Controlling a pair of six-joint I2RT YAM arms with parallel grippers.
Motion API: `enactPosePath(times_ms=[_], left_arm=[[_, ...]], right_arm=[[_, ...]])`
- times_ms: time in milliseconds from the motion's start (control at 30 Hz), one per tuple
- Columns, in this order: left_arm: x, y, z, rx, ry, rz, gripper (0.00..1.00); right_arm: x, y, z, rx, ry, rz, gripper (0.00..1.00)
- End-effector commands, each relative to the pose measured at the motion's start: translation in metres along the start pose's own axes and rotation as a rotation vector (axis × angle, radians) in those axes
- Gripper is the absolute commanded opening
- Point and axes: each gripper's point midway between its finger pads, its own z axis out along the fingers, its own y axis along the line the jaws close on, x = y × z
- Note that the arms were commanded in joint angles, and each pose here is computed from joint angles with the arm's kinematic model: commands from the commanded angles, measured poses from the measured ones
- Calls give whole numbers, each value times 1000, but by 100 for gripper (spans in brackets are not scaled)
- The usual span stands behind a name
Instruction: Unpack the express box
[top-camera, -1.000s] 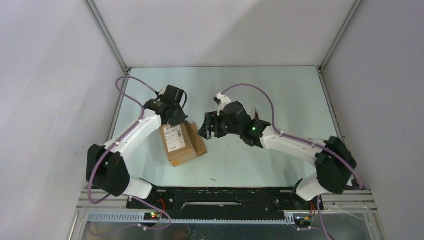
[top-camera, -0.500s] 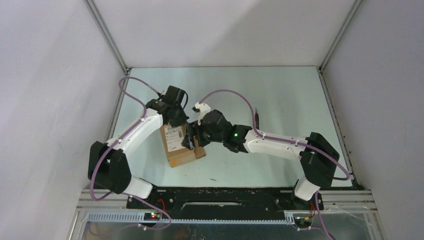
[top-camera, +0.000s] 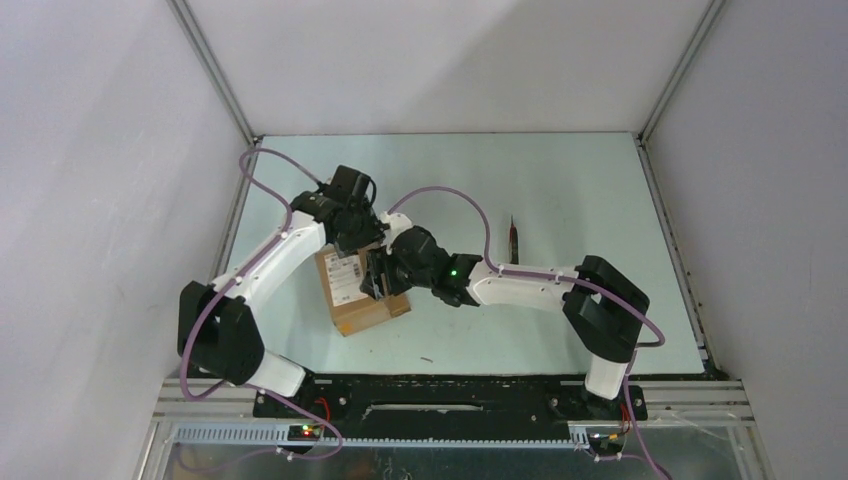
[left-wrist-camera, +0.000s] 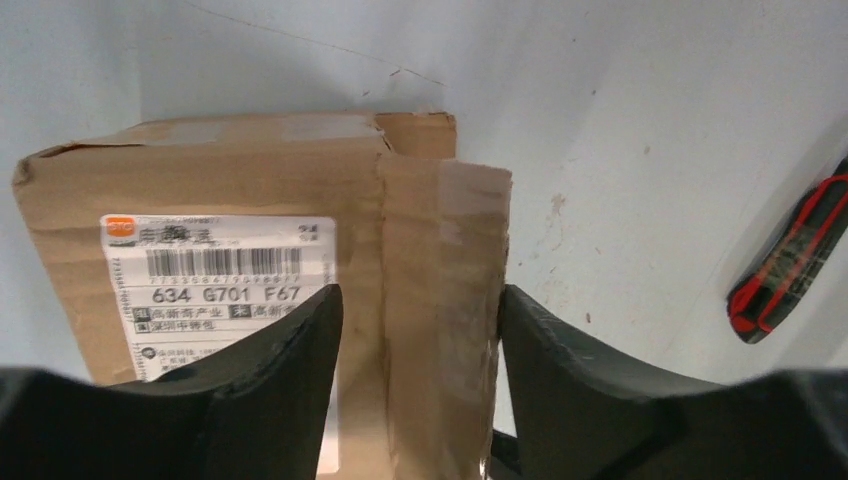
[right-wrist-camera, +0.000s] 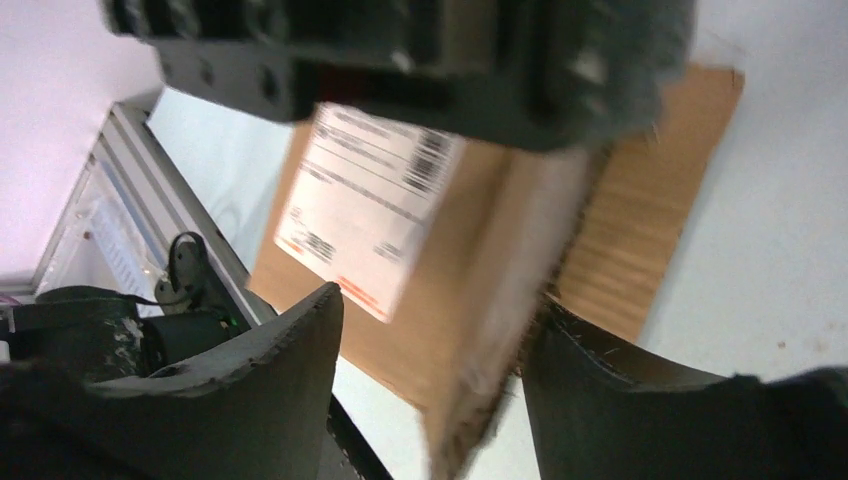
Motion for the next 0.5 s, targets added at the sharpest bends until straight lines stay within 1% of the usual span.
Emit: enactPosePath(times_ms=[0, 67, 100, 133, 167, 200, 333, 467], left_arm=[[-21, -15, -20, 50, -34, 16, 74], [-27, -17, -28, 68, -44, 19, 85], [-32, -17, -34, 74, -55, 15, 92], [-39, -17, -42, 83, -71, 6, 96], [-45, -15, -48, 86, -84, -2, 98], [-52, -11, -55, 81, -100, -17, 99], [-68, 10, -70, 49, -136, -88, 100], [-71, 47, -68, -15, -158, -219, 100]], right_arm=[[-24, 18, 11, -72, -115, -10, 60], [-22, 21, 15, -96, -111, -6, 51], [-21, 22, 17, -106, -105, 2, 49], [-19, 22, 19, -115, -98, 11, 47], [-18, 22, 20, -126, -90, 27, 45], [-17, 21, 21, -135, -81, 43, 44], [-17, 20, 24, -171, -63, 91, 44], [-13, 18, 30, -243, -11, 180, 44]])
